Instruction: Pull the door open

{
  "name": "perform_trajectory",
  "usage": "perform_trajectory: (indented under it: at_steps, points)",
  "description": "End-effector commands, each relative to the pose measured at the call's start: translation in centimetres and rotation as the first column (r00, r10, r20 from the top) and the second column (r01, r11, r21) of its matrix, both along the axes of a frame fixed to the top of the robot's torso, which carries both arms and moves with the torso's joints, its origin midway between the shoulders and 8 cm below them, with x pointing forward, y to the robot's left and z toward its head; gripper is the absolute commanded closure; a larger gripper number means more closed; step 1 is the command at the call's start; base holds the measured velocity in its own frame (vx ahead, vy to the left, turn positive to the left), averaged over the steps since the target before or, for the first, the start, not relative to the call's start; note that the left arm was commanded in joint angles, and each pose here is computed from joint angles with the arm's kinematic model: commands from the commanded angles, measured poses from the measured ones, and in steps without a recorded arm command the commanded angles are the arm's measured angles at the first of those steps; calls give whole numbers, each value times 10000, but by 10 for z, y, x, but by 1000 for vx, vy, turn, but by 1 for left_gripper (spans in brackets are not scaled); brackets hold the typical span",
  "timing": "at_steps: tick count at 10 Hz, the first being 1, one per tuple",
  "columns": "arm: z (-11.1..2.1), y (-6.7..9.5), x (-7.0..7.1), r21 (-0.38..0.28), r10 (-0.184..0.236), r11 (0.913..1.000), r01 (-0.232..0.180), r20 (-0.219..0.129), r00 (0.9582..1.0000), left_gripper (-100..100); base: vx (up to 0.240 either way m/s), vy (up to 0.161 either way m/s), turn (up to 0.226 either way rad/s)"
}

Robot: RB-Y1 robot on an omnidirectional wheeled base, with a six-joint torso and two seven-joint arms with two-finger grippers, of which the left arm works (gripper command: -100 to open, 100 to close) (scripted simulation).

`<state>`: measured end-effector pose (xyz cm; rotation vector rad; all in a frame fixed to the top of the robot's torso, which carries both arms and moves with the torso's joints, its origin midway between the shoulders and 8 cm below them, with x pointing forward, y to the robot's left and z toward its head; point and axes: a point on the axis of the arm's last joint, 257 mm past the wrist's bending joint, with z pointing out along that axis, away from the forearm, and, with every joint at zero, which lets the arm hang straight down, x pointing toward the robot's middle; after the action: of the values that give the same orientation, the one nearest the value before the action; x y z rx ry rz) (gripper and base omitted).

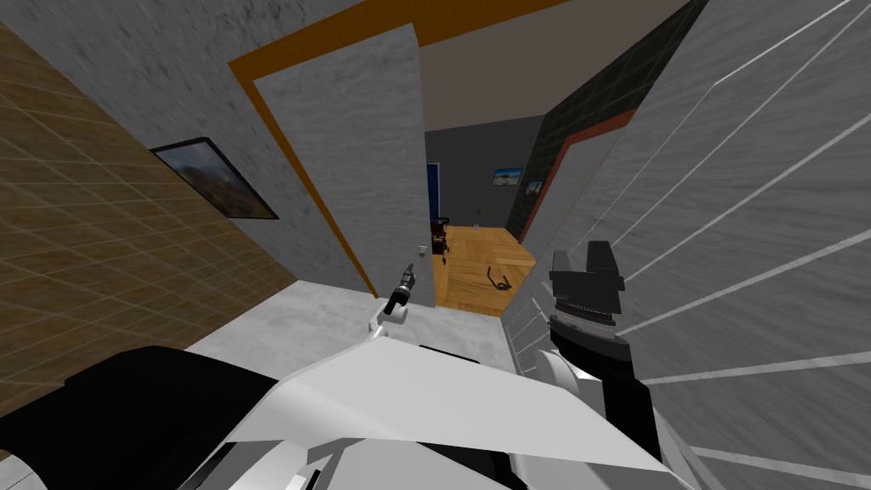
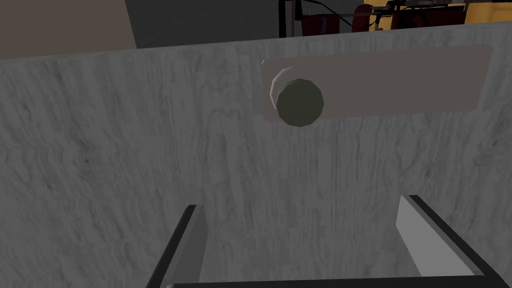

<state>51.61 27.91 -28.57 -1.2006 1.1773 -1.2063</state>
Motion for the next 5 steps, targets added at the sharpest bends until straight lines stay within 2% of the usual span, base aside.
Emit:
perform_trajectory:
  at_steps: [1, 2, 4, 5]
  points:
    - [-7, 1, 1, -1, -14, 10000, 14, -160, 9999, -100, 177, 23, -34]
    - [-4, 0, 1, 2, -10, 10000, 10, -105, 9999, -100, 77, 11, -5]
    - [-9, 30, -1, -1, 307, 9995, -308, -169, 9994, -100, 162, -41, -154]
    - [-10, 38, -2, -1, 387, 9993, -387, -179, 9991, -100, 190, -27, -95]
